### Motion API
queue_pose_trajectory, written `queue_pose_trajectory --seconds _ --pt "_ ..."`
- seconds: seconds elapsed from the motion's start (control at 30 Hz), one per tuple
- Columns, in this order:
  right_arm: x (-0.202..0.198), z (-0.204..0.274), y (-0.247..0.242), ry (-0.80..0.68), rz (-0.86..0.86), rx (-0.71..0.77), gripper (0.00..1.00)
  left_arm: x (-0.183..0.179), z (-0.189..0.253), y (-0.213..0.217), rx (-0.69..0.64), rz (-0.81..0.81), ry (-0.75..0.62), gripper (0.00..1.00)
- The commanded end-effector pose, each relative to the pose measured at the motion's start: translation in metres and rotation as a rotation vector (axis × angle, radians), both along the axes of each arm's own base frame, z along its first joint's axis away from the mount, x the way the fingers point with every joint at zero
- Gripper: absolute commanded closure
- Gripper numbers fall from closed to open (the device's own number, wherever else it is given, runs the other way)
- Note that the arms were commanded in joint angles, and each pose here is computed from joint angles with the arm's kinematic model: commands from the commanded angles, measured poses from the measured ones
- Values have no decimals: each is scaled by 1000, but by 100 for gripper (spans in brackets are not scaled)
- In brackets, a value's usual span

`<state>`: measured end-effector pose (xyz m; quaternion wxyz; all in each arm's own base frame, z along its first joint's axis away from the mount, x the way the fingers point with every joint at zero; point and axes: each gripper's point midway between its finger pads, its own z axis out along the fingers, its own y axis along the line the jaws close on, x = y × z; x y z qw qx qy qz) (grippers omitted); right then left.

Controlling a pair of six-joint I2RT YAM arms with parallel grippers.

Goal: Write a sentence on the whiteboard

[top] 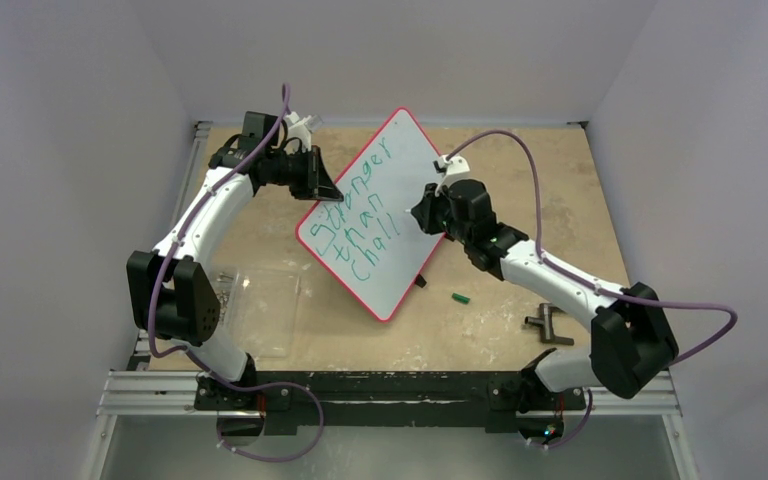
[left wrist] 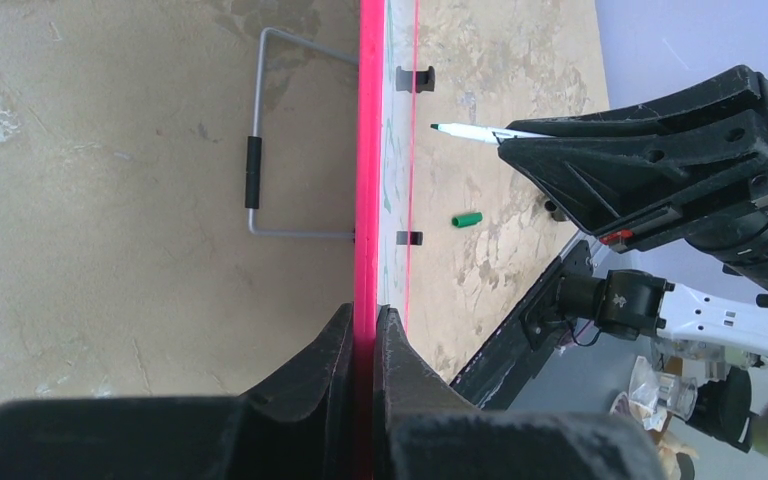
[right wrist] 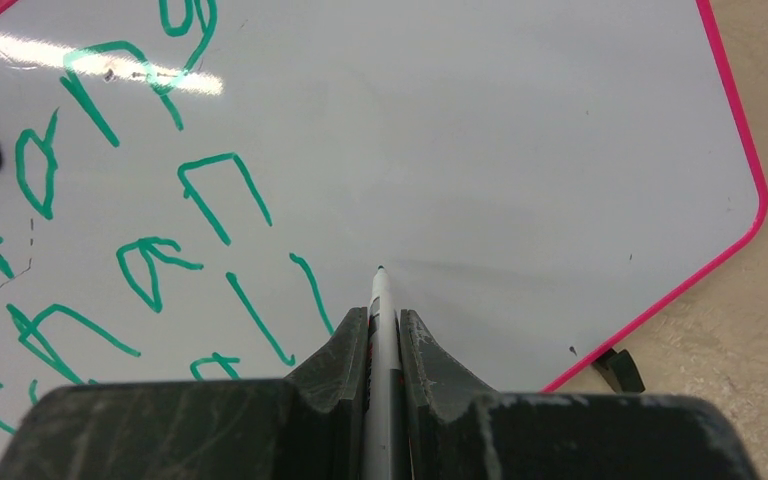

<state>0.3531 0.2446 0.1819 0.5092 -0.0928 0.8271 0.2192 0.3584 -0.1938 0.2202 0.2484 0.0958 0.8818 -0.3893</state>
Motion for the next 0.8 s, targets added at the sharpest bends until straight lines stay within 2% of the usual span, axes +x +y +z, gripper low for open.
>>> queue_pose_trajectory --seconds 0.0,0.77 --pt "6 18 8 -46 33 60 100 15 14 17 70 69 -111 100" --pt "0 12 14 -18 96 139 100 15 14 16 70 67 -110 100"
